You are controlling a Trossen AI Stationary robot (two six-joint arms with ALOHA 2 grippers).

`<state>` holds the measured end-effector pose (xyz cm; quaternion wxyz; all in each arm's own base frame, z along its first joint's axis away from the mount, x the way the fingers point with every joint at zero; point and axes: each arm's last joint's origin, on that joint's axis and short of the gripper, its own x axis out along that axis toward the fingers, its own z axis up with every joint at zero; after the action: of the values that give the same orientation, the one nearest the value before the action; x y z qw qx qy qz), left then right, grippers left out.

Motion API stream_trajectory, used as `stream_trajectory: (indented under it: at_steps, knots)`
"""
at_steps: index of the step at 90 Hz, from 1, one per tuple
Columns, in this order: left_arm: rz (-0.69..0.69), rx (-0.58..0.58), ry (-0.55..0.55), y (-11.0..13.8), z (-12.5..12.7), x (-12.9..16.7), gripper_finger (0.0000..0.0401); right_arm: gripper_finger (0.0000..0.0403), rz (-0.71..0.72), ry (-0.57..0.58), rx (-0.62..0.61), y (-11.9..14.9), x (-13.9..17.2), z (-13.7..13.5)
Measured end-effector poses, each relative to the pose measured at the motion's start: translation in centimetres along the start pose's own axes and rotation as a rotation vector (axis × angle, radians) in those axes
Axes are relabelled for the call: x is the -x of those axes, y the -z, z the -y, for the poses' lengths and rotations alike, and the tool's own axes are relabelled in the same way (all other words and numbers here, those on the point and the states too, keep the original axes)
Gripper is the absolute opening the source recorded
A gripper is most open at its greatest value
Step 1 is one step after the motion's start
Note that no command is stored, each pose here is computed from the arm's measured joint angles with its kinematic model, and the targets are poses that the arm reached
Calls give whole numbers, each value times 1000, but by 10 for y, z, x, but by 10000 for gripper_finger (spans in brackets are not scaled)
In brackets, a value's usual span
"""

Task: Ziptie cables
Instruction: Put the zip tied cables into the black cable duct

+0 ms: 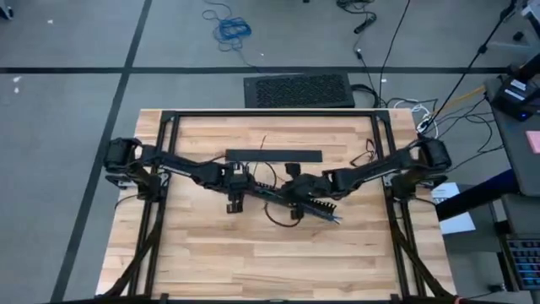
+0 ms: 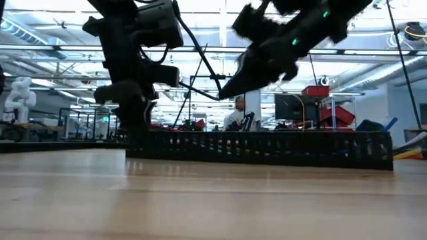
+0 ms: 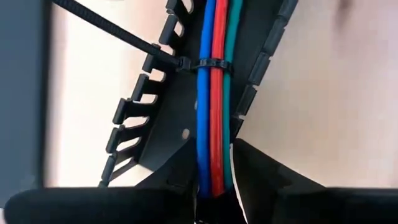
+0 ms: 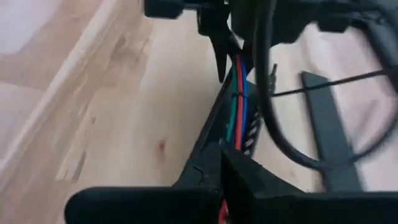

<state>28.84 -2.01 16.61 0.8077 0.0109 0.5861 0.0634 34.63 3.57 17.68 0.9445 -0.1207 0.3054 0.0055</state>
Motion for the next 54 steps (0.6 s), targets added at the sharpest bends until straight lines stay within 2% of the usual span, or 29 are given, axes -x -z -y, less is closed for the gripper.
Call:
stream_trajectory:
  at_steps: [11,33,54]
  knots:
    - [22,20,31,-1,15,4,93,0,33,-6,-11,7,-18,-3]
    - [165,41,106,-14,43,14,93,0,66,-35,-12,8,-38,-14]
    - [151,23,105,-11,48,16,93,0,41,-36,-8,11,-51,-17]
